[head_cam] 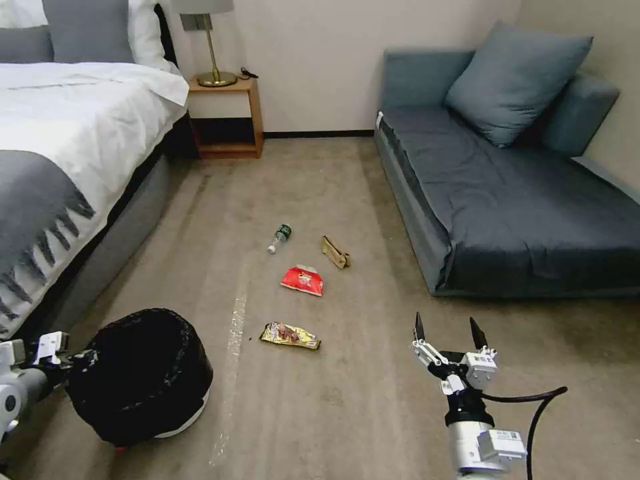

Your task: Pick up the trash bin, then pick up the garbage on the floor and place it into the trash bin.

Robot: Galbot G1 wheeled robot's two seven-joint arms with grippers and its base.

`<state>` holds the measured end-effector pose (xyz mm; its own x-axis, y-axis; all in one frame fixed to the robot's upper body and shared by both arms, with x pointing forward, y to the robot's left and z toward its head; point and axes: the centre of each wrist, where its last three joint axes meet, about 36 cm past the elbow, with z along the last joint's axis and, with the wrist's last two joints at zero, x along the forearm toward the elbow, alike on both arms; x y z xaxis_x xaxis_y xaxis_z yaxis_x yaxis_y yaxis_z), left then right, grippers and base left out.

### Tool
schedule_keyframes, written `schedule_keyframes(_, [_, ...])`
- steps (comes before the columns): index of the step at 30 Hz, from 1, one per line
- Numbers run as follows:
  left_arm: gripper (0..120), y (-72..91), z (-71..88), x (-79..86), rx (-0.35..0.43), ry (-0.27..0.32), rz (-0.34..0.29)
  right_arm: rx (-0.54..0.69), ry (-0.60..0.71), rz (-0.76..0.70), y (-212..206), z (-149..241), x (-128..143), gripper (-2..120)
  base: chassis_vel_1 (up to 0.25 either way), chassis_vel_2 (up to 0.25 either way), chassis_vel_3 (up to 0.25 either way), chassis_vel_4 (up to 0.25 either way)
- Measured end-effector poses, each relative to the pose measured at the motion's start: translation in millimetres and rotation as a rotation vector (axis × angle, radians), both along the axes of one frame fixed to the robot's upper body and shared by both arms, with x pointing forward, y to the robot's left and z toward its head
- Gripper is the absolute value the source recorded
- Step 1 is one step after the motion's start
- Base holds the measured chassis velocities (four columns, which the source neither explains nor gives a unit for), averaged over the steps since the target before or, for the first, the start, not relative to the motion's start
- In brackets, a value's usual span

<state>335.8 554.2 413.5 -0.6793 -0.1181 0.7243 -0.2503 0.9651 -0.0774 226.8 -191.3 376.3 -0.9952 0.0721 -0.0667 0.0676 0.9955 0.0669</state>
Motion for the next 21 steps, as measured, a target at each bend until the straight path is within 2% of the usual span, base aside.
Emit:
schedule_keyframes(2, [7,-1.5,-1.3,-1.1,-0.005,0.0,0.001,0.0,0.0,0.001,0,0,0,100,0.0,0.0,0.0,0.0])
schedule_keyframes(9, [7,-5.7,1.8,-3.8,-0.003,-0.012,0.015,0.0,0.0,0.004,0,0,1,100,0.0,0.0,0.0,0.0])
schedule_keyframes(14, [7,-17.0,17.5,-4.2,0.027,-0.055,0.035,0.002,0.002,0.008,0,0,1,100,0.0,0.0,0.0,0.0])
schedule_keyframes(16, [7,-27.4,27.7,-5.9,0.049,-0.079,0.03,0.004,0.003,0.01,-1,-1,1,100,0.0,0.0,0.0,0.0])
schedule_keyframes(19, [7,-38.7,33.2,-10.2,0.078,-0.085,0.023,0.006,0.004,0.011,-2,-1,1,100,0.0,0.0,0.0,0.0])
schedule_keyframes(21, [7,-49.8,35.2,-16.1,0.148,-0.075,0.019,0.01,0.007,0.014,-2,-2,1,100,0.0,0.0,0.0,0.0])
